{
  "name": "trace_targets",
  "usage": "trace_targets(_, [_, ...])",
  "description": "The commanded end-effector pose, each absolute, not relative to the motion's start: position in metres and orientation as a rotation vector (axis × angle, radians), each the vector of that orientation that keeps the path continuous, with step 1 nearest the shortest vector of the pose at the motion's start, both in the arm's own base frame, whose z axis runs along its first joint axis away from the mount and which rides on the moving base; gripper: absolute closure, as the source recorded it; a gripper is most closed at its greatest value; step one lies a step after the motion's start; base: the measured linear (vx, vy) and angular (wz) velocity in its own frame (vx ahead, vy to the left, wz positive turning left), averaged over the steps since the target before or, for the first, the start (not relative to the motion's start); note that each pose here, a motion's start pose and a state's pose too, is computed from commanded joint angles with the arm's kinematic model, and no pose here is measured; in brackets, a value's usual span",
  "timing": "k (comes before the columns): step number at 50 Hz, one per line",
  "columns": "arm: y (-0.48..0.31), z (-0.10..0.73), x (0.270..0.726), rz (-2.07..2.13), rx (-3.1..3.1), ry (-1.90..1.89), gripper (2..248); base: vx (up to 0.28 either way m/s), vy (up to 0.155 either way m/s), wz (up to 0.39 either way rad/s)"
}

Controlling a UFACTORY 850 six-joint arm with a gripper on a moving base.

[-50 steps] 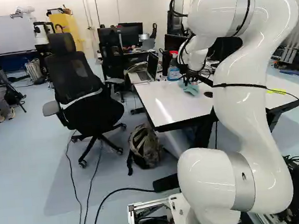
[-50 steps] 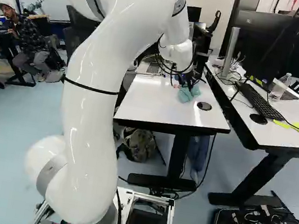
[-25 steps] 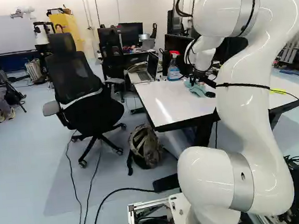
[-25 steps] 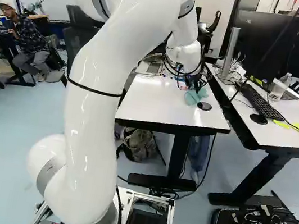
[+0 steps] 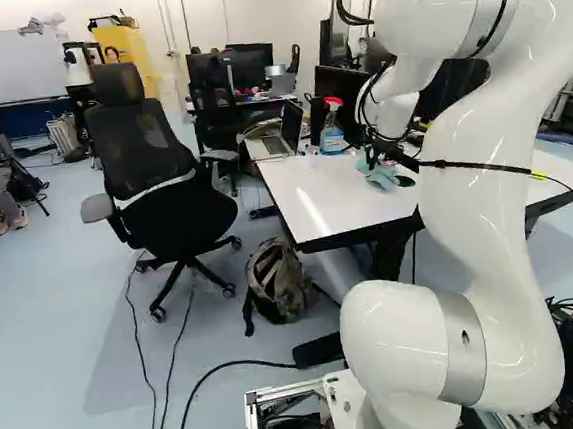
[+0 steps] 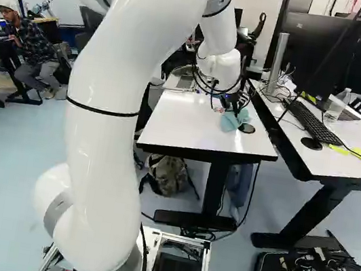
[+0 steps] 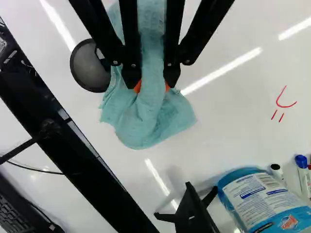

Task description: Clean the table with the green towel

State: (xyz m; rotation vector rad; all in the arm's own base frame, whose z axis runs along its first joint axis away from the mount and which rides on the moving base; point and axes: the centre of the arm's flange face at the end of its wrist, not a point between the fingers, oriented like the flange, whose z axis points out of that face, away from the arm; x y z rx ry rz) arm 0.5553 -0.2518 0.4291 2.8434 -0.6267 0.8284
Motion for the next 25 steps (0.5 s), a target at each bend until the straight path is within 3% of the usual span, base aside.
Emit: trace_targets(25, [-0.207,0.430,0.555,0.822,2.886,-0.533,197,0.000,0.000,0.000])
